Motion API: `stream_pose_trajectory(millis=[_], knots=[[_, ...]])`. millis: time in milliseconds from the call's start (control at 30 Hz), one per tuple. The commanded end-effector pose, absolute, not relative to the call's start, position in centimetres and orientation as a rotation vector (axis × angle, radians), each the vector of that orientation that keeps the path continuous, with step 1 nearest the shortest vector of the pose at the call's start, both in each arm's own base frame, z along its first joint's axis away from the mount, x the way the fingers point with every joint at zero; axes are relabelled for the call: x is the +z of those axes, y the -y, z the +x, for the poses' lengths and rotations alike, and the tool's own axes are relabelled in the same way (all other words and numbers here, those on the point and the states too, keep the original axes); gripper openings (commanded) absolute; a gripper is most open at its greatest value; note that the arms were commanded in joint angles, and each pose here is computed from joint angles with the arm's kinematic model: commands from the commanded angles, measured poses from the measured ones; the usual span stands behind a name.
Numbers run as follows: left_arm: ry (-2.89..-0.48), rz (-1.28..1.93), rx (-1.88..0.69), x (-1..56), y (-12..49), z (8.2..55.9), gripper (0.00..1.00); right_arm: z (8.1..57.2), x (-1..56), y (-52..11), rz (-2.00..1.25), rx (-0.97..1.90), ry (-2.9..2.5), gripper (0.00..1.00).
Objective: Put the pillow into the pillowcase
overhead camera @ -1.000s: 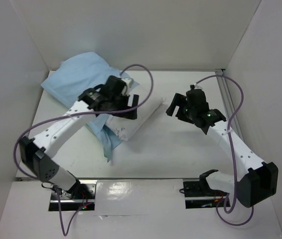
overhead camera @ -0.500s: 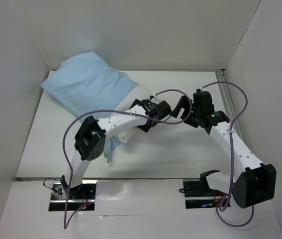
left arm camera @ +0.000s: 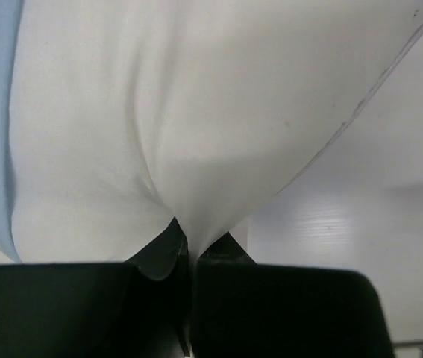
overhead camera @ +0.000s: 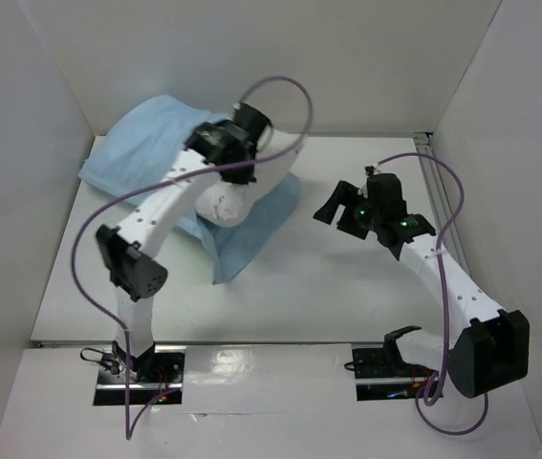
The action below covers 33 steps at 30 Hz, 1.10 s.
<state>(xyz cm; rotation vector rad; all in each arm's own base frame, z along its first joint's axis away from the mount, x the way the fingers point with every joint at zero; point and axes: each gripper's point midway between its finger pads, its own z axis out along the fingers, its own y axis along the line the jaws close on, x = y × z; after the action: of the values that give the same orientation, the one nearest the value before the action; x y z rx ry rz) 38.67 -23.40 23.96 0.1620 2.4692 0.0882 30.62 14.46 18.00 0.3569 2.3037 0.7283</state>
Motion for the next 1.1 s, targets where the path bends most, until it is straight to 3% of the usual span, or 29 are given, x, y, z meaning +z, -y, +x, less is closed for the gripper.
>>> stream_pose_trajectory(millis=[0, 233, 433, 567, 633, 800, 867, 1067], knots=[[-2.255, 0.118, -0.427, 35.9, 22.3, 37.5, 0.0, 32.1, 22.1, -20.7, 0.203, 0.924, -2.161, 0.83], [-2.158, 0.06, -0.749, 38.7, 20.6, 38.5, 0.0, 36.9, 24.2, -28.8, 0.113, 1.034, -2.036, 0.74], [-2.121, 0.057, -0.868, 40.5, 19.6, 38.8, 0.0, 41.3, 25.1, -33.7, 0.073, 1.097, -1.983, 0.63], [-2.101, 0.035, -0.93, 40.7, 19.6, 39.2, 0.0, 44.1, 22.3, -36.0, 0.052, 1.035, -2.033, 0.65], [-2.053, 0.033, -0.944, 41.7, 19.0, 39.3, 0.0, 45.7, 19.6, -37.2, 0.069, 0.995, -2.072, 0.75], [-2.023, 0.024, -1.029, 42.5, 19.2, 38.6, 0.0, 49.1, 17.8, -40.2, 0.114, 0.997, -2.055, 0.76], [-2.026, 0.013, -1.048, 42.3, 18.8, 38.7, 0.0, 50.9, 14.5, -40.2, 0.175, 0.89, -2.085, 0.76], [-1.986, 0.01, -1.109, 43.4, 17.6, 38.2, 0.0, 54.1, 10.5, -42.0, 0.278, 0.913, -2.073, 0.63]])
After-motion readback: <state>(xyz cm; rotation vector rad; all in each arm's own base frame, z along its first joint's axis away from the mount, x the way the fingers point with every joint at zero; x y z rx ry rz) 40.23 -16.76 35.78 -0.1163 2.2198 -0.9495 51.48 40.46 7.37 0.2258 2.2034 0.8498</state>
